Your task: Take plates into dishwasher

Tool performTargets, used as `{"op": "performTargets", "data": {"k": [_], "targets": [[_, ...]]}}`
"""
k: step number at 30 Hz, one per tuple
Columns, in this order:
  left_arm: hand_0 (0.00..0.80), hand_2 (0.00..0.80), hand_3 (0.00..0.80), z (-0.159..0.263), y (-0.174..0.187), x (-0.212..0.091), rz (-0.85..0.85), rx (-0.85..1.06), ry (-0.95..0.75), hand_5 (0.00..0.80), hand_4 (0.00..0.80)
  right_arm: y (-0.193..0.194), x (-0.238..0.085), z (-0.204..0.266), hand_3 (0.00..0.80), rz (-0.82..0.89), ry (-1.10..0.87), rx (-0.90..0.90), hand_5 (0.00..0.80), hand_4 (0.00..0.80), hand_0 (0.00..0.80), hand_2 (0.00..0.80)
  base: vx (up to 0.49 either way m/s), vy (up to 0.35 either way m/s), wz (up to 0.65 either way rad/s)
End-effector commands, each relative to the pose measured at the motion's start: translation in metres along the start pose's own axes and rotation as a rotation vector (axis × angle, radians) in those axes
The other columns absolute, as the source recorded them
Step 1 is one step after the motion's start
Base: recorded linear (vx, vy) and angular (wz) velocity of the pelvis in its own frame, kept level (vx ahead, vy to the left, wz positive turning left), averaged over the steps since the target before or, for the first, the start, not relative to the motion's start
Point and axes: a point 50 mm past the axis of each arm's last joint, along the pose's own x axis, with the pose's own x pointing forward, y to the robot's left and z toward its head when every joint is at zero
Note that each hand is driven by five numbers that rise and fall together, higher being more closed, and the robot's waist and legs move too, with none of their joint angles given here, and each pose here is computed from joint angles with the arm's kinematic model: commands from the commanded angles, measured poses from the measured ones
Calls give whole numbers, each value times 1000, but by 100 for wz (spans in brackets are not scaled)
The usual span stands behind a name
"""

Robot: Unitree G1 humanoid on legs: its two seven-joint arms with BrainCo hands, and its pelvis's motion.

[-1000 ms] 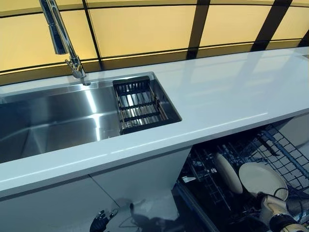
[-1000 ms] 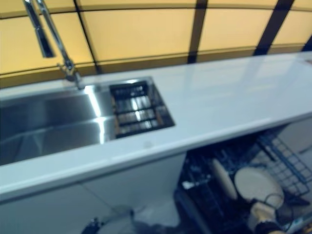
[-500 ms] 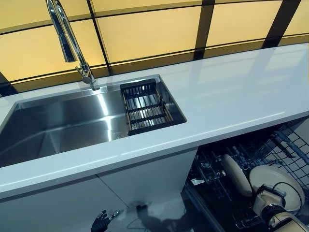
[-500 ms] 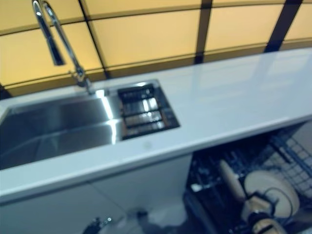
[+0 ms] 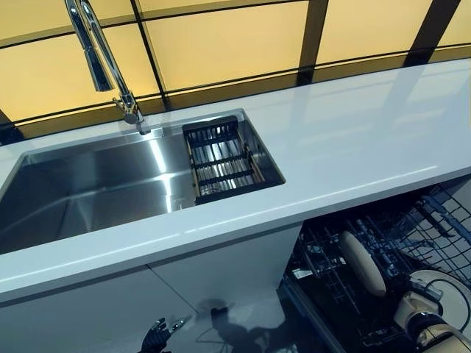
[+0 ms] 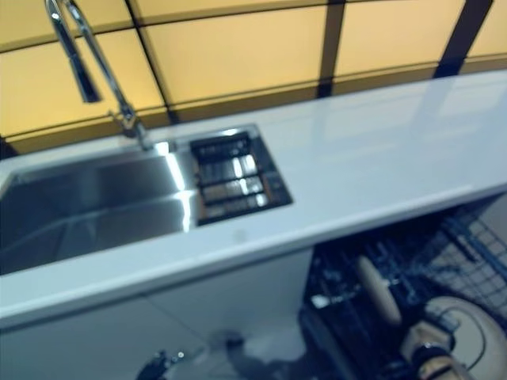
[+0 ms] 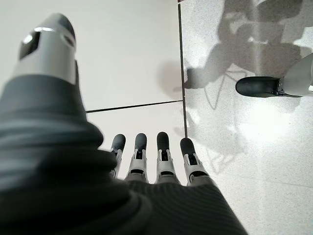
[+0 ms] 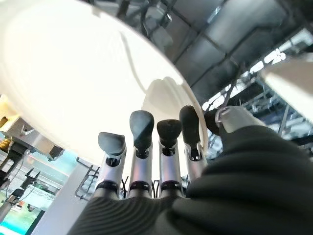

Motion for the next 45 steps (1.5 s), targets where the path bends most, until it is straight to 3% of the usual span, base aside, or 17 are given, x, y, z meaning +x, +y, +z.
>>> {"op": "performTargets", "data": {"k": [1, 17, 24, 30, 40, 43, 45], "targets": [[0, 0, 0, 23, 6, 7, 22, 1, -63, 0, 0, -27, 5, -3, 800, -103, -33, 29, 800, 800, 800, 800, 14, -6, -7], [0, 0, 0, 16, 18, 3, 89, -45, -60, 0, 0, -110, -18, 15, 800, -309, -460, 349, 800, 800, 800, 800, 10, -3, -5], [0, 0, 0, 15, 18, 2, 98, -44, -62, 0, 0, -118, -25, 25, 800, -227, -604, 485, 800, 800, 800, 800, -3, -4, -4], [0, 0, 0, 18, 22, 3, 100, -27, -64, 0, 0, -116, -24, 32, 800, -47, -696, 637, 800, 800, 800, 800, -1, -23, 0], [0, 0, 0, 19, 25, 3, 93, -11, -71, 0, 0, -120, -17, 25, 800, 53, -715, 619, 800, 800, 800, 800, 1, -34, 1], [0, 0, 0, 20, 27, 2, 91, -7, -78, 0, 0, -127, -16, 23, 800, 29, -709, 561, 800, 800, 800, 800, -24, -38, 2], [0, 0, 0, 22, 27, 3, 90, -10, -88, 0, 0, -133, -15, 23, 800, -13, -682, 418, 800, 800, 800, 800, -56, -49, 1]]}}
